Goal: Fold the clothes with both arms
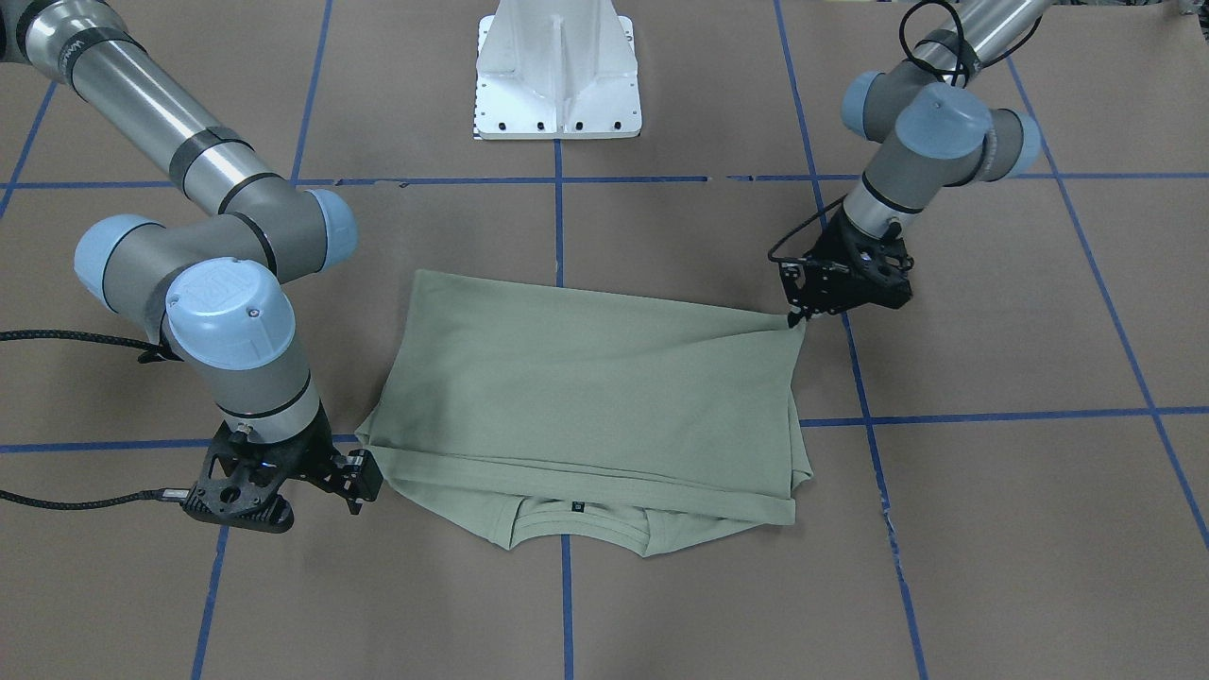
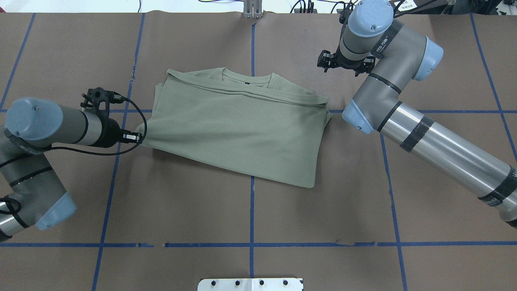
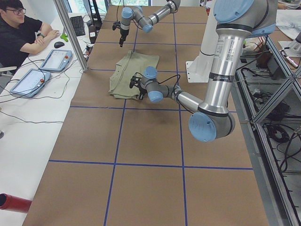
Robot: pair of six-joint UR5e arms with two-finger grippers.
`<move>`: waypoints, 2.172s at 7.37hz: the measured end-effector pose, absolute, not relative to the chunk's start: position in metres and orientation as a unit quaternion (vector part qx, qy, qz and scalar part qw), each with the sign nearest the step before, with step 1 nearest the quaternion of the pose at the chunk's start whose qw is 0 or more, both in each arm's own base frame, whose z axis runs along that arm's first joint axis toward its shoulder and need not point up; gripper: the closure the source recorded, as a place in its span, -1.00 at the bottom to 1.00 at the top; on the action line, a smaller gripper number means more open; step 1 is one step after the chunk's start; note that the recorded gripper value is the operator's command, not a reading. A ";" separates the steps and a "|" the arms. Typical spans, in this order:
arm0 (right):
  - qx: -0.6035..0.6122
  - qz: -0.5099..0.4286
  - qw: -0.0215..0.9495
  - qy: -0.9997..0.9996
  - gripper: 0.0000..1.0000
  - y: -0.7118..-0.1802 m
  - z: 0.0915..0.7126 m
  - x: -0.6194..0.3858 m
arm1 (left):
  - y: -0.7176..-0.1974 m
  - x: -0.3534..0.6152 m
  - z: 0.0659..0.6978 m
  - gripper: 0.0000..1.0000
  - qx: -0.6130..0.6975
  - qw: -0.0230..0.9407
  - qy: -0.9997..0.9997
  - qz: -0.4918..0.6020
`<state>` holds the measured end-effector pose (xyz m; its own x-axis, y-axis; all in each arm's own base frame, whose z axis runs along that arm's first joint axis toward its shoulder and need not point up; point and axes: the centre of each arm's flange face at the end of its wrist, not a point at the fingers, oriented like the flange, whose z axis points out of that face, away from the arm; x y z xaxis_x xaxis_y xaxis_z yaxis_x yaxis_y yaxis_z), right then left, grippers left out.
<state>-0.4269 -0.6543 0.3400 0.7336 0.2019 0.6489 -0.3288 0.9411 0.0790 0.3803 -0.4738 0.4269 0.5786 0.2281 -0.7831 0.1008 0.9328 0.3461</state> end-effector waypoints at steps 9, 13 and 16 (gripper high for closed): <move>0.104 0.141 0.914 -0.366 -1.00 -0.644 0.286 -0.453 | -0.751 0.334 0.440 -1.00 0.281 0.911 0.289 0.082; 0.139 0.119 0.896 -0.404 -0.89 -0.617 0.208 -0.564 | -0.739 0.298 0.446 -1.00 0.263 0.887 0.365 0.103; 0.162 0.121 0.888 -0.414 -0.77 -0.602 0.215 -0.617 | -0.731 0.293 0.452 -1.00 0.264 0.885 0.370 0.104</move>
